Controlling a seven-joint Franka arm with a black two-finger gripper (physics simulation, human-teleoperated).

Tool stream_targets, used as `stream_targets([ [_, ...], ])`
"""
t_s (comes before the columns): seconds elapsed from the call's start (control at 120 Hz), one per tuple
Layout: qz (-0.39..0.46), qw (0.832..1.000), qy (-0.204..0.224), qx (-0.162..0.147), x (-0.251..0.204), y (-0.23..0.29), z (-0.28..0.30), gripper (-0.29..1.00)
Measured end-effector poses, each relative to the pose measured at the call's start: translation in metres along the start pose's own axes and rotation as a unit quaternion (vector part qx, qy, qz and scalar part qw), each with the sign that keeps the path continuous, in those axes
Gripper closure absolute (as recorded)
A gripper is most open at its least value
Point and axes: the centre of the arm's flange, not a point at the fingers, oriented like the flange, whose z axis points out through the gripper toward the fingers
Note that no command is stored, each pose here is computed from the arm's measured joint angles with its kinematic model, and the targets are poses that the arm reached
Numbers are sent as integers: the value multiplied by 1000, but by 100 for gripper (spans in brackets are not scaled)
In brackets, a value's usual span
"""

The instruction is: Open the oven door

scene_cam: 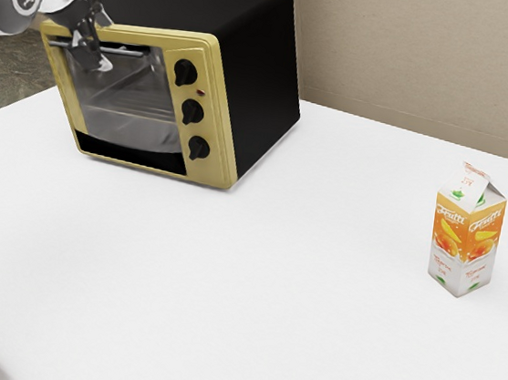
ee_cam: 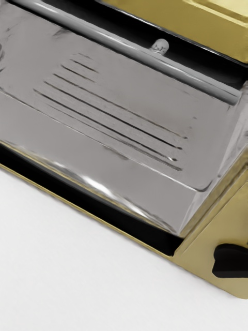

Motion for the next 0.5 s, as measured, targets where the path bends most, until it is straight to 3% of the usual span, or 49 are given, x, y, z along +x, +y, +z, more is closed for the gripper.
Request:
stream_targets([
  [0.133, 57, 998, 14, -25, -10, 0, 2, 0],
  [0.5, 74, 997, 25, -22, 22, 8, 44, 0],
])
